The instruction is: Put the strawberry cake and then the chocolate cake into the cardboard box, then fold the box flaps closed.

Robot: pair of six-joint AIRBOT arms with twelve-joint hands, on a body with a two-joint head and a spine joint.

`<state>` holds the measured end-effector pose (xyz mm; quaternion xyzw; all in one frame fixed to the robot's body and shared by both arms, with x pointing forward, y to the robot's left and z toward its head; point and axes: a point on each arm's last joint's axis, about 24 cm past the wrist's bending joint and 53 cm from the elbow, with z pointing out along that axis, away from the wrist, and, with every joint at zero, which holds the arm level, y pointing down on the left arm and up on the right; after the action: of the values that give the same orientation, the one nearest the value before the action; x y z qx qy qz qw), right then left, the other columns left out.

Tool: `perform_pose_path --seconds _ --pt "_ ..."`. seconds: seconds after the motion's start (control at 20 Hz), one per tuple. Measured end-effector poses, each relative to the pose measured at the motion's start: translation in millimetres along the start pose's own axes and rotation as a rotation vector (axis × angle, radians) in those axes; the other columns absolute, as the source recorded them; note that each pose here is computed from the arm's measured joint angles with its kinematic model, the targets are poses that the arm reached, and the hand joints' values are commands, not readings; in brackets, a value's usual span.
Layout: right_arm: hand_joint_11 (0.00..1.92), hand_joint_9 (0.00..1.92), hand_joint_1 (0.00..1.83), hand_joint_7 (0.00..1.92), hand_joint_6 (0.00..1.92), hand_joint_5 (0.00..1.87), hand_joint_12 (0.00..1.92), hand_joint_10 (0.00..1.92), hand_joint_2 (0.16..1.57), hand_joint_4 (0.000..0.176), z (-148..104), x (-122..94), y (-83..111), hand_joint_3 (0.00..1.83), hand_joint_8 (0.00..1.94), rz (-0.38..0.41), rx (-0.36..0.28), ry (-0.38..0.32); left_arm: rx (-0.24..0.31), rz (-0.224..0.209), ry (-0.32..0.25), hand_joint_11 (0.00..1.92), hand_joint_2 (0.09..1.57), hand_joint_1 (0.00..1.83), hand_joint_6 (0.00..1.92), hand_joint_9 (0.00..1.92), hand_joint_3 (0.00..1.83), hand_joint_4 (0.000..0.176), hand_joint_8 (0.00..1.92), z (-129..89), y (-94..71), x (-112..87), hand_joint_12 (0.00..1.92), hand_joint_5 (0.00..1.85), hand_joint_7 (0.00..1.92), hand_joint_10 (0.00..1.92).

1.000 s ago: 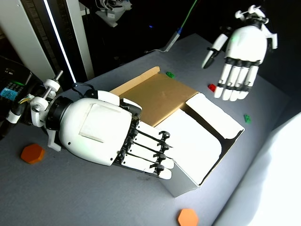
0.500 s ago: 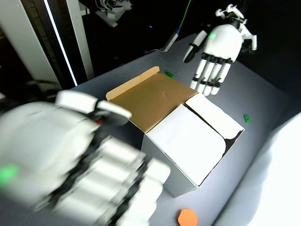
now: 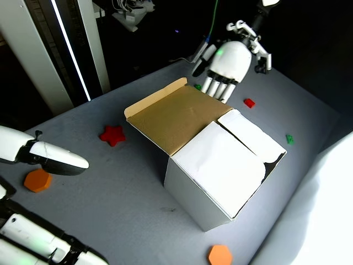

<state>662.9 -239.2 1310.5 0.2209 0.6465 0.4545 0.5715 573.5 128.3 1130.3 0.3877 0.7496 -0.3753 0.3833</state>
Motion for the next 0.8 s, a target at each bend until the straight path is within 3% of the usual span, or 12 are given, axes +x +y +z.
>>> perform_pose_path --seconds 0.25,0.35,0.5,0.6,0.75,0.8 --pt "0.06 0.10 0.00 0.13 0.01 0.11 0.04 0.01 1.26 0.000 -1 9 6.0 0.01 0.01 -0.003 -0.012 0.021 0.021 -0.013 -0.023 0.00 1.25 0.00 0.00 0.32 0.00 0.001 0.00 13 -16.1 -4.8 1.13 0.24 0.27 0.00" --pt "0.00 0.11 0.00 0.13 0.00 0.10 0.33 0.00 1.26 0.000 -1 9 6.7 0.00 0.00 -0.010 -0.014 0.021 0.035 -0.007 -0.036 0.00 1.25 0.00 0.00 0.34 0.00 0.000 0.01 17 -24.1 -10.4 1.17 0.24 0.29 0.01" --pt "0.00 0.10 0.00 0.13 0.00 0.09 0.31 0.01 1.26 0.000 -1 11 8.7 0.00 0.00 -0.013 -0.019 0.026 0.051 -0.029 -0.069 0.00 1.21 0.00 0.01 0.34 0.00 0.008 0.01 16 -28.4 -26.2 1.20 0.25 0.30 0.01" --pt "0.00 0.06 0.00 0.10 0.01 0.06 0.08 0.01 1.26 0.000 -1 11 9.3 0.00 0.00 -0.019 -0.021 0.024 0.051 -0.038 -0.109 0.00 1.23 0.00 0.00 0.29 0.00 0.011 0.00 7 -25.2 -47.8 1.14 0.21 0.25 0.00" --pt "0.00 0.06 0.00 0.08 0.00 0.06 0.03 0.01 1.26 0.000 -1 15 12.8 0.00 0.00 -0.023 -0.029 0.031 0.043 -0.020 -0.190 0.00 1.24 0.03 0.01 0.31 0.00 0.023 0.00 -13 -19.2 -91.0 1.15 0.21 0.25 0.01" --pt "0.00 0.05 0.00 0.07 0.00 0.06 0.00 0.01 1.26 0.000 -1 15 13.1 0.00 0.00 -0.023 -0.030 0.033 0.051 -0.017 -0.215 0.00 1.23 0.01 0.01 0.31 0.00 0.020 0.00 -18 -20.9 -104.0 1.14 0.21 0.25 0.01"
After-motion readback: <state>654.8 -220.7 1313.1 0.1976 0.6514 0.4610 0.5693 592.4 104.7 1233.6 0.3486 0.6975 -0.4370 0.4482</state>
